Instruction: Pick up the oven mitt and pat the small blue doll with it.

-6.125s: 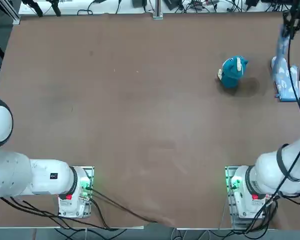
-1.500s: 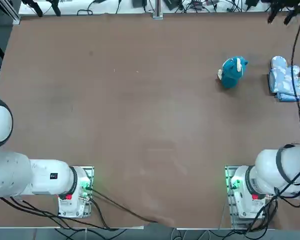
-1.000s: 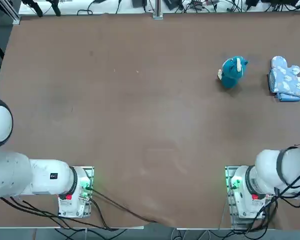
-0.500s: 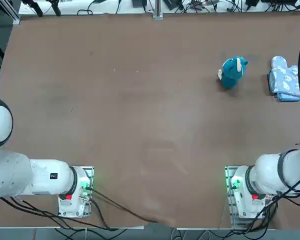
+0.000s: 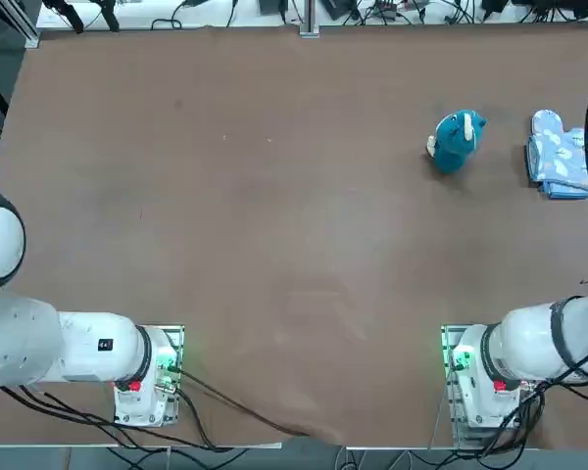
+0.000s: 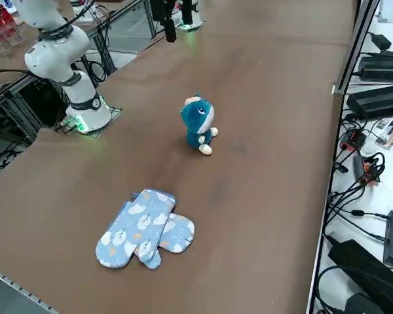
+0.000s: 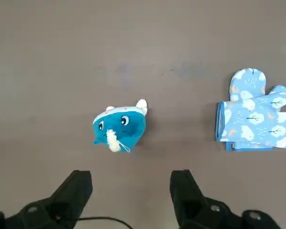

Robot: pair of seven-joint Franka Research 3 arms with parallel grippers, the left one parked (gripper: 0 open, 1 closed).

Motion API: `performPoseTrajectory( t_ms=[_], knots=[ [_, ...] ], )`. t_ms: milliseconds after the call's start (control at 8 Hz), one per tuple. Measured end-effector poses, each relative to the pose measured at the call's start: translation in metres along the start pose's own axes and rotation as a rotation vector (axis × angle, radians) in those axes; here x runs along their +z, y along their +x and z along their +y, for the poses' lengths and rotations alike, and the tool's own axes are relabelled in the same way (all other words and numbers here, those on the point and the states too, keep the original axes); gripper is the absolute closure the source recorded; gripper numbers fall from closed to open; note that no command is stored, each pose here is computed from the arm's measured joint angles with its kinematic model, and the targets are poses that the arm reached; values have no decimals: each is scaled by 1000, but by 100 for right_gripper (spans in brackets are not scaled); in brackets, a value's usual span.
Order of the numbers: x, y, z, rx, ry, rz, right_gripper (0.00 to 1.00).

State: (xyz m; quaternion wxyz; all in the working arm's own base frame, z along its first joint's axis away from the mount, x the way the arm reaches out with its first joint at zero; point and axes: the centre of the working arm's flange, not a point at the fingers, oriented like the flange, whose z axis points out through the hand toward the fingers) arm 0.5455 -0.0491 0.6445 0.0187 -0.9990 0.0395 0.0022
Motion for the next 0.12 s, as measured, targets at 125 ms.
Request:
performPoseTrajectory(
  t_ms=[125],
  knots=[
    [-6, -3, -1, -2, 0, 10, 0]
  ],
)
